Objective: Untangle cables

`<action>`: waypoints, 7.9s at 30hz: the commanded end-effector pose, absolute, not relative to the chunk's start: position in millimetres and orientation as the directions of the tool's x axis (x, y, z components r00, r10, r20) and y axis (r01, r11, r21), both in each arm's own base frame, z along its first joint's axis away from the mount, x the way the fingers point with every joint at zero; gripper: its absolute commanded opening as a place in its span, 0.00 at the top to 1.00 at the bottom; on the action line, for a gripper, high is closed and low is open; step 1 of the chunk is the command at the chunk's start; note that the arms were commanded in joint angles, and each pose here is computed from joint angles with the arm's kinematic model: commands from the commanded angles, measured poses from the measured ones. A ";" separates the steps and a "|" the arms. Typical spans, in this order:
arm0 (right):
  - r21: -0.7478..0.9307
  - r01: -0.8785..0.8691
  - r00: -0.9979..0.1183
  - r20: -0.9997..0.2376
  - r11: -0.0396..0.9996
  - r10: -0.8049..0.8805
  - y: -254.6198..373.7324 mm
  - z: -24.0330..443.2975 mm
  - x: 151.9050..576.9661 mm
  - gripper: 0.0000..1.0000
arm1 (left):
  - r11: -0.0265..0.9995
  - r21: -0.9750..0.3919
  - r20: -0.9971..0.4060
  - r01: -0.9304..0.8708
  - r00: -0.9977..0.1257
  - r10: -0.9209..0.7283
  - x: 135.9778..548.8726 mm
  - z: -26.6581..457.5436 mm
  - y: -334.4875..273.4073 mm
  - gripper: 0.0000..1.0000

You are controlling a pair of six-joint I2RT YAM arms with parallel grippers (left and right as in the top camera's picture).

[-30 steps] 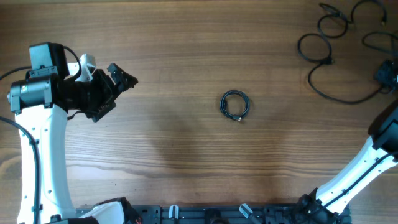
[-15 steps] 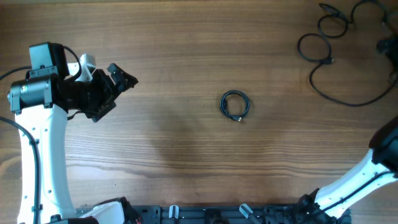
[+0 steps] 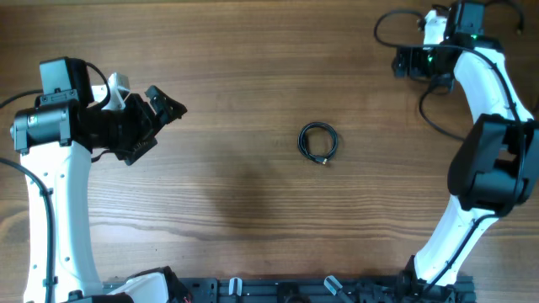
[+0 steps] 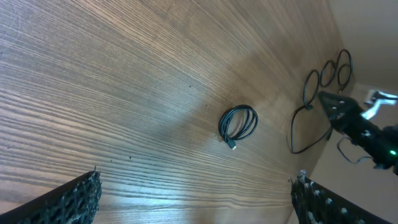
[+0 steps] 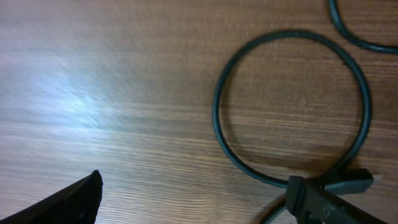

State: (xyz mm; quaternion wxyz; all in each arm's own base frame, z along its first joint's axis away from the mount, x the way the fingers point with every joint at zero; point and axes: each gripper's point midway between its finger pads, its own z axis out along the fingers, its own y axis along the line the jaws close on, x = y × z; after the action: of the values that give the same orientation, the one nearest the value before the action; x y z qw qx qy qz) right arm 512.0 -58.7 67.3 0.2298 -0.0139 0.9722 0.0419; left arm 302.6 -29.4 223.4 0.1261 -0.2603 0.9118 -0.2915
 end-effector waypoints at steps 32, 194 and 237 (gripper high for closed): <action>0.202 0.559 -0.721 -0.361 0.804 0.592 -201.8 108.4 435.9 0.00 | 0.707 -0.598 -0.111 -0.376 -0.835 -0.538 304.4 228.9 -27.0 0.00; 0.324 0.060 -0.992 -0.086 0.944 0.092 120.0 101.3 289.3 0.00 | 0.707 -0.598 -0.111 -0.376 -0.835 -0.538 304.4 228.9 -27.0 0.00; 0.267 0.264 -0.949 -0.099 0.927 0.298 109.2 58.2 318.0 0.17 | 0.901 -0.418 -0.052 -0.113 -0.988 -0.148 249.3 158.7 -144.5 0.00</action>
State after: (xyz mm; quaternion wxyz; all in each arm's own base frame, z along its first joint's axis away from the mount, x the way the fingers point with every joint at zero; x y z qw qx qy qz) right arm 320.0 107.5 79.4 0.0937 0.1484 0.9754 0.1335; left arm 251.1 -145.0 162.0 0.0448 -0.0601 0.9735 -0.2162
